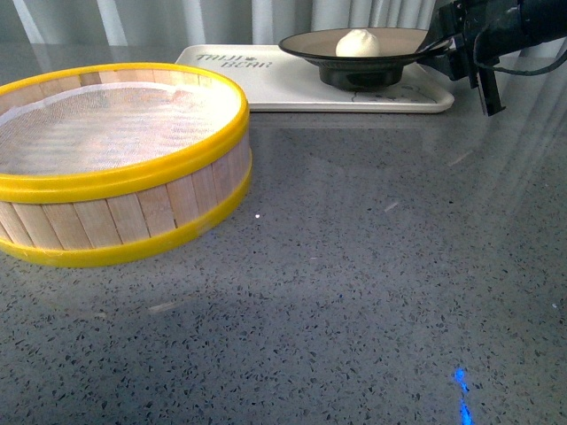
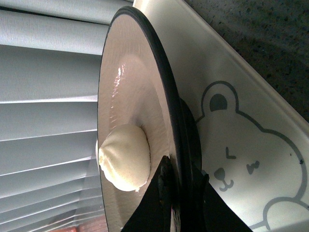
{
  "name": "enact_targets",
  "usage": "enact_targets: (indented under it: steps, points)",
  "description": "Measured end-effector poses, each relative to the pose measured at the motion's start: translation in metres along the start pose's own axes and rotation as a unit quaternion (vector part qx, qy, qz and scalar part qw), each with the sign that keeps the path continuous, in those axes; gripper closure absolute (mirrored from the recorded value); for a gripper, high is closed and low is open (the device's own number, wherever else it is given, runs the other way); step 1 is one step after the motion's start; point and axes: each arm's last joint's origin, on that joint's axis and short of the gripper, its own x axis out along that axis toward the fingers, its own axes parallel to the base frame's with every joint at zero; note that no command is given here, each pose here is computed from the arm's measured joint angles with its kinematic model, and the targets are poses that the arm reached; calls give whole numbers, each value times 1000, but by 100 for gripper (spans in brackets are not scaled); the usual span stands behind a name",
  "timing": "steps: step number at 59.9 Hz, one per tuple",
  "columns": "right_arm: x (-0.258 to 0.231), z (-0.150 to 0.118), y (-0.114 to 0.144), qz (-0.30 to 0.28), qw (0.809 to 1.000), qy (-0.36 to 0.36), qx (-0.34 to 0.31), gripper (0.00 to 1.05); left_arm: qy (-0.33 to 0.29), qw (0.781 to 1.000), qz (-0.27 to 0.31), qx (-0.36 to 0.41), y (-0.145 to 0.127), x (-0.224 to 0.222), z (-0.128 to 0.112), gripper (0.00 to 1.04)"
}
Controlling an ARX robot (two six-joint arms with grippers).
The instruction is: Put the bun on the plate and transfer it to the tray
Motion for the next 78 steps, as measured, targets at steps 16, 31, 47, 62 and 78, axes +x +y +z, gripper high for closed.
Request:
enact_targets:
  steps: [16, 31, 47, 62, 78]
  points:
    - [2, -2, -7, -4, 1000, 2, 2, 101, 0, 1000, 0, 0, 0, 0, 0, 7]
    - [2, -3, -12, -2, 1000, 9, 13, 60, 0, 1000, 0, 0, 0, 0, 0, 7]
    - [-6, -2, -10, 2, 1000, 8, 14, 18, 0, 1000, 0, 0, 0, 0, 0, 7]
    - [-27, -7, -13, 17, 1000, 4, 12, 9, 0, 1000, 0, 0, 0, 0, 0, 7]
    - [-97, -26, -13, 37, 994, -54, -86, 9, 0, 1000, 0, 0, 0, 0, 0, 7]
